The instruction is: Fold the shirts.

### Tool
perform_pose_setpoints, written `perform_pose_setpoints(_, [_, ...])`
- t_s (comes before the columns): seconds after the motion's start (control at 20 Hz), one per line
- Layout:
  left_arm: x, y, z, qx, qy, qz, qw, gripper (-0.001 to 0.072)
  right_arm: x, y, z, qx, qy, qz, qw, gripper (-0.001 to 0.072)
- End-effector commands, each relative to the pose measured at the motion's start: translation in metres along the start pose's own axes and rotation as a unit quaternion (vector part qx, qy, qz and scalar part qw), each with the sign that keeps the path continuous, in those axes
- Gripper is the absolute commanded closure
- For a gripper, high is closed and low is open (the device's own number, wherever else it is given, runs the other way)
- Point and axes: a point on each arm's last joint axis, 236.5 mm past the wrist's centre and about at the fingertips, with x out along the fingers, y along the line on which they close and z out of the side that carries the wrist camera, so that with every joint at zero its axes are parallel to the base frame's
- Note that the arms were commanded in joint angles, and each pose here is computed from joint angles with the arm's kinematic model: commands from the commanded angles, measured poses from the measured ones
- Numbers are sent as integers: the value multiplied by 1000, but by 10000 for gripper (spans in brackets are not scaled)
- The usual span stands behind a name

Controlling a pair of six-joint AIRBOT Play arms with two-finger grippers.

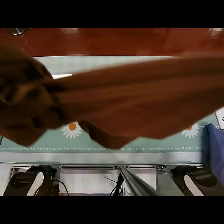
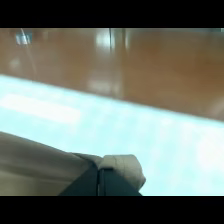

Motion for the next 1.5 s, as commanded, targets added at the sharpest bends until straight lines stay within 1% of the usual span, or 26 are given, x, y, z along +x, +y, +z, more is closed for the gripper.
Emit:
perform_pose_setpoints(0.0, [50,2,-94,-57,107,-41,992,683,29,-11,-70,50,95,-9,994,685])
perform_pose_setpoints(0.15, [124,-3,-154,-108,164,-119,973,683,90,-27,-141,84,192,-15,978,685])
perform_pose_setpoints(0.25, [174,0,-170,-147,135,-159,967,684,136,-41,-184,107,229,-24,967,685])
perform_pose_setpoints(0.35, [218,25,-173,-210,99,-139,963,683,182,-63,-213,127,235,-51,962,685])
perform_pose_setpoints(0.45, [245,47,-176,-223,103,-110,963,683,221,-86,-225,141,243,-85,956,685])
perform_pose_setpoints(0.6, [273,55,-181,-226,153,-108,956,682,278,-101,-246,171,263,-94,945,685])
perform_pose_setpoints(0.65, [282,55,-182,-231,172,-109,951,650,291,-101,-257,184,280,-93,938,685])
perform_pose_setpoints(0.7, [289,55,-182,-234,188,-112,947,470,303,-101,-268,197,299,-92,929,684])
perform_pose_setpoints(0.75, [295,53,-180,-237,206,-119,942,102,313,-99,-275,209,314,-88,922,680])
perform_pose_setpoints(0.8, [298,52,-177,-234,223,-127,938,2,320,-97,-279,224,325,-83,915,522])
perform_pose_setpoints(0.85, [297,56,-173,-221,241,-129,936,2,324,-97,-278,240,332,-76,909,128])
perform_pose_setpoints(0.9, [292,66,-166,-208,258,-125,935,3,321,-100,-275,230,344,-65,908,91])
perform_pose_setpoints(0.95, [284,82,-159,-202,272,-111,934,3,310,-113,-271,213,359,-69,906,92])
perform_pose_setpoints(1.05, [261,128,-157,-200,288,-54,935,3,269,-159,-271,181,394,-119,893,92])
perform_pose_setpoints(1.15, [239,160,-177,-251,301,-12,920,3,215,-208,-288,187,424,-197,864,92])
perform_pose_setpoints(1.2, [232,160,-194,-291,312,-12,904,3,193,-223,-303,214,423,-223,852,93])
perform_pose_setpoints(1.25, [227,148,-215,-330,327,-34,885,3,181,-226,-320,255,414,-236,842,93])
perform_pose_setpoints(1.3, [227,132,-230,-358,333,-57,870,3,177,-218,-341,302,402,-229,833,93])
perform_pose_setpoints(1.4, [233,94,-251,-379,331,-124,855,3,185,-185,-373,353,385,-176,834,93])
perform_pose_setpoints(1.45, [234,80,-261,-384,337,-144,847,3,190,-170,-385,365,381,-154,836,93])
